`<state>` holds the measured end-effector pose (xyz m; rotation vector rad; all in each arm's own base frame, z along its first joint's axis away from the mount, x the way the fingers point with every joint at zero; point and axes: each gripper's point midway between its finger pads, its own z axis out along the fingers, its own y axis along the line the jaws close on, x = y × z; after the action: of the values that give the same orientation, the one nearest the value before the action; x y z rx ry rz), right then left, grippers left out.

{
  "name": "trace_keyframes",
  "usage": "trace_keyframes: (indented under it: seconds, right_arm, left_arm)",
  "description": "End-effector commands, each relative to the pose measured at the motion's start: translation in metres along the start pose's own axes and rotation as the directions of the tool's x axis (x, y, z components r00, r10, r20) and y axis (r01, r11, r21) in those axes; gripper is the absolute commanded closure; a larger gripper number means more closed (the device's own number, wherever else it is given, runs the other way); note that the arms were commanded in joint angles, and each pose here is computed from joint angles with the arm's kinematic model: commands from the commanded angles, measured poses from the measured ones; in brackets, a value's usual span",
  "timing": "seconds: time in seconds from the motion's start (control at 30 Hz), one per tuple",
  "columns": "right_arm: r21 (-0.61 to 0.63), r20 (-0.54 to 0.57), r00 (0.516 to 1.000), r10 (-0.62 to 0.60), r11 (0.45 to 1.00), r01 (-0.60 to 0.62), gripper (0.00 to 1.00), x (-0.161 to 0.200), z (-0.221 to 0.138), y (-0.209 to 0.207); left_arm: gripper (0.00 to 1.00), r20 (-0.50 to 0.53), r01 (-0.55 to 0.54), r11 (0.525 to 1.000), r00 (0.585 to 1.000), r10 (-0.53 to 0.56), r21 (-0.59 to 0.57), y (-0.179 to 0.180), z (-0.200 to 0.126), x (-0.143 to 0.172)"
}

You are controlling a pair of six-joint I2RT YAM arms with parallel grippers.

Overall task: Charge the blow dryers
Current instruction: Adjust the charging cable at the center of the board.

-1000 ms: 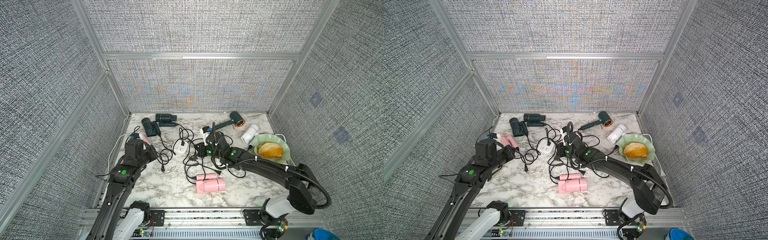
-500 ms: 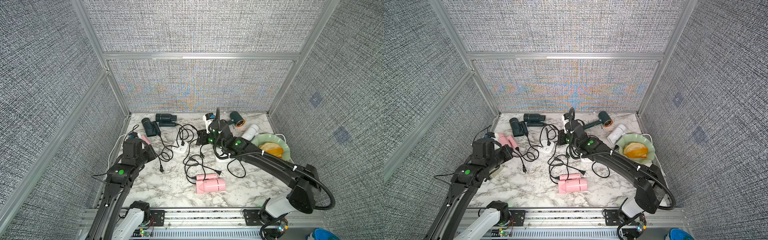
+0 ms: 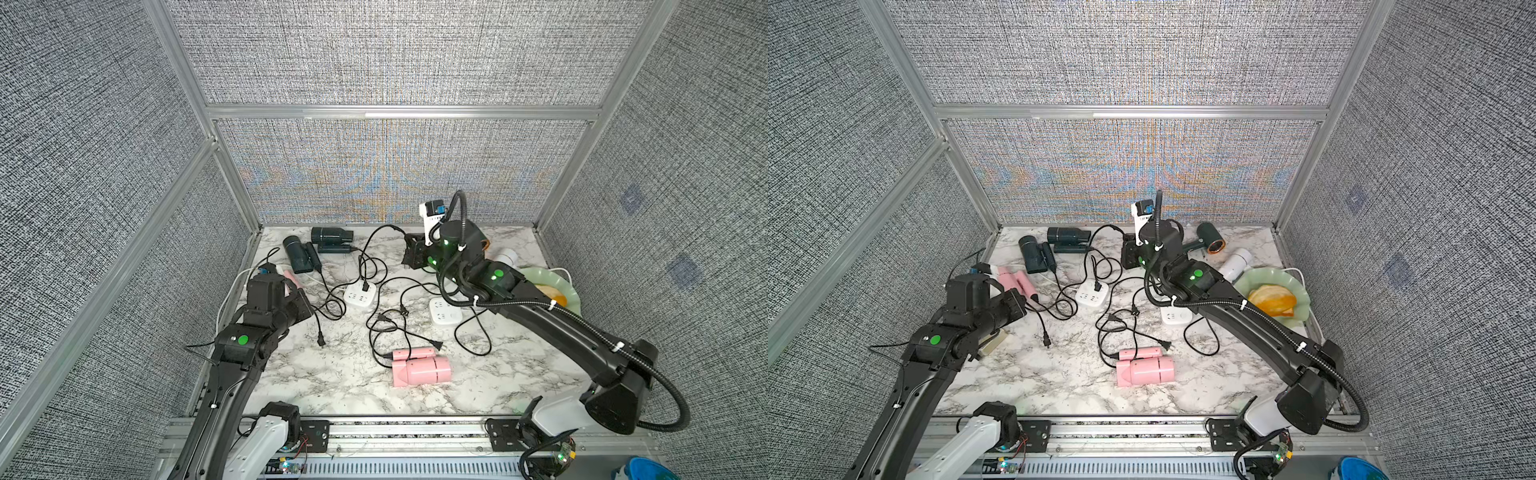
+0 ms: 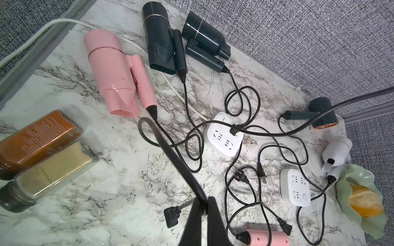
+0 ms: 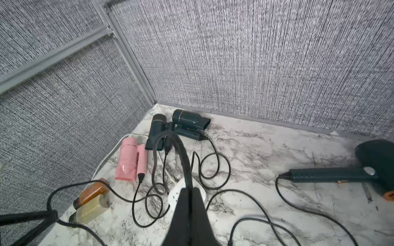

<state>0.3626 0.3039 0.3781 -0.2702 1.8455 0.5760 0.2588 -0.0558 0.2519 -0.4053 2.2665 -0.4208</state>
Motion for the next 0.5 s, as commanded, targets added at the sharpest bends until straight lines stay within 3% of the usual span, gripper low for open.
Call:
trace_keyframes:
  seconds: [0.0,0.47]
  right_arm:
    - [0.004,0.05,0.998,-0.027,1.0,0.027,0.95,-0.023,-0.003,-0.001]
    - [0.011,-0.015,1.0,-0.018,1.0,0.018,0.95,0.003,0.017,-0.005]
  left_arm:
    - [0.97,0.051,-0.034,0.999,0.998,0.033,0.004,-0.008,-0.016,-0.02]
    - [0.98,0.042,-0.069,0.997,0.997,0.07,-0.033,-0.004,-0.021,-0.023]
